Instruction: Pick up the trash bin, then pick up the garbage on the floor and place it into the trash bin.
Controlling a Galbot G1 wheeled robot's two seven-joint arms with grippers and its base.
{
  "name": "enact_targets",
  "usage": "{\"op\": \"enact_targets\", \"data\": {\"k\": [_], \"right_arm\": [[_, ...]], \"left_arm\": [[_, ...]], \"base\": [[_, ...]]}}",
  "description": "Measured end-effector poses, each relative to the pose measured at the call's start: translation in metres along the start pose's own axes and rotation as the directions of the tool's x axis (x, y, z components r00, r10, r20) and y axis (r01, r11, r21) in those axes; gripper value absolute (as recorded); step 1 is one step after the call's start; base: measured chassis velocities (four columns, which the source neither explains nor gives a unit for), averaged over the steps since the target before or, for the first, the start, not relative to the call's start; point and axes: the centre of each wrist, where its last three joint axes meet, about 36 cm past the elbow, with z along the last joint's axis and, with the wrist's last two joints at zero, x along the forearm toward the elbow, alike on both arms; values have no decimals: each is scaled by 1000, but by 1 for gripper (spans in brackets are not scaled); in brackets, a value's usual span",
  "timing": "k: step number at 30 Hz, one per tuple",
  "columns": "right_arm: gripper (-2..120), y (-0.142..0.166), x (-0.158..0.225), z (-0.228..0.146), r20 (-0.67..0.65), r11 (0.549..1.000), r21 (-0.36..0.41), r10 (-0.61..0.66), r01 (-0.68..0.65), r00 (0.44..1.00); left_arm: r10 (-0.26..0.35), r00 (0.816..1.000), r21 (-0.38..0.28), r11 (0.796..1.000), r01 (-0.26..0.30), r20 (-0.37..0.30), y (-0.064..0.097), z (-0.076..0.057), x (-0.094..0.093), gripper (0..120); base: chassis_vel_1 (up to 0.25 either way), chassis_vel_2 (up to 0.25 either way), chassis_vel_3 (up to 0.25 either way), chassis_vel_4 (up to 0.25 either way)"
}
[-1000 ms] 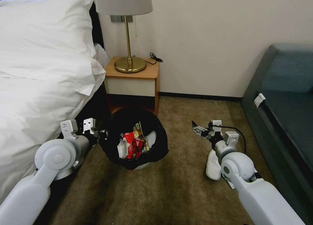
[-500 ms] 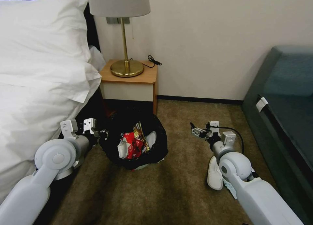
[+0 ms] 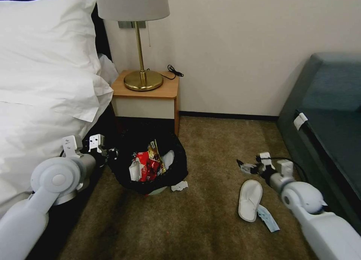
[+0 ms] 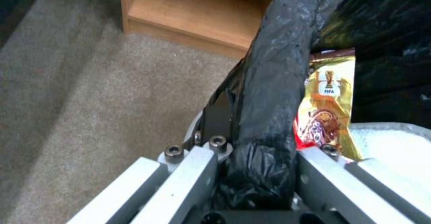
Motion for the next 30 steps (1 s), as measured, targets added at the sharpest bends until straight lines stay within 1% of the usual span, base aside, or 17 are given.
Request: {"op": "enact_targets", "data": {"k": [2, 3, 4, 6, 7, 8, 13, 18, 19, 21, 27, 29, 30], "right_arm": [[100, -3, 0, 3, -8, 1000, -5, -6, 6, 1000], [100, -14, -2, 13, -35, 1000, -15, -22, 21, 999], [100, -14, -2, 13, -35, 1000, -15, -22, 21, 999], [100, -29, -4, 31, -84, 998, -23, -61, 59, 995], [100, -29, -4, 31, -84, 998, -23, -61, 59, 995], [100, -35, -6, 40, -106, 996, -12, -86, 86, 991], [100, -42, -8, 53, -147, 993, -2, -114, 115, 983], [100, -49, -8, 67, -180, 990, 13, -137, 142, 974], [100, -52, -7, 78, -208, 989, 33, -136, 146, 969], [100, -53, -5, 89, -232, 987, 50, -134, 150, 963], [100, -52, -5, 108, -273, 986, 75, -123, 148, 954], [100, -54, -10, 120, -298, 985, 101, -107, 143, 948], [100, -54, -10, 120, -298, 985, 101, -107, 143, 948]], "left_arm": [[-1, 1000, -1, 1000, 1, 0, 0, 0, 0, 3], [-5, 1000, -4, 1000, 5, -1, 1, -1, 1, 3], [-5, 1000, -4, 1000, 5, -1, 1, -1, 1, 3], [-8, 1000, -11, 1000, 8, -11, 2, -1, 2, 3], [-8, 1000, -11, 1000, 8, -11, 2, -1, 2, 3], [-8, 1000, -12, 1000, 8, -17, 2, -1, 2, 3], [-10, 1000, -18, 1000, 9, -28, 3, -3, 4, 3], [-7, 1000, -34, 999, 6, -30, -1, -6, 10, 3], [-11, 999, -42, 999, 10, -33, -2, -6, 13, 3], [-13, 999, -51, 999, 11, -36, -3, -5, 15, 3], [-12, 999, -57, 998, 10, -38, -5, -4, 17, 3], [-11, 999, -57, 998, 9, -35, -5, -6, 17, 3], [-11, 999, -57, 998, 9, -35, -5, -6, 17, 3]], "base": [[0, 0, 0, 0], [0, 0, 0, 0], [0, 0, 0, 0], [0, 0, 0, 0], [0, 0, 0, 0], [0, 0, 0, 0], [0, 0, 0, 0], [0, 0, 0, 0], [0, 0, 0, 0], [0, 0, 0, 0], [0, 0, 0, 0], [0, 0, 0, 0], [0, 0, 0, 0]]}}
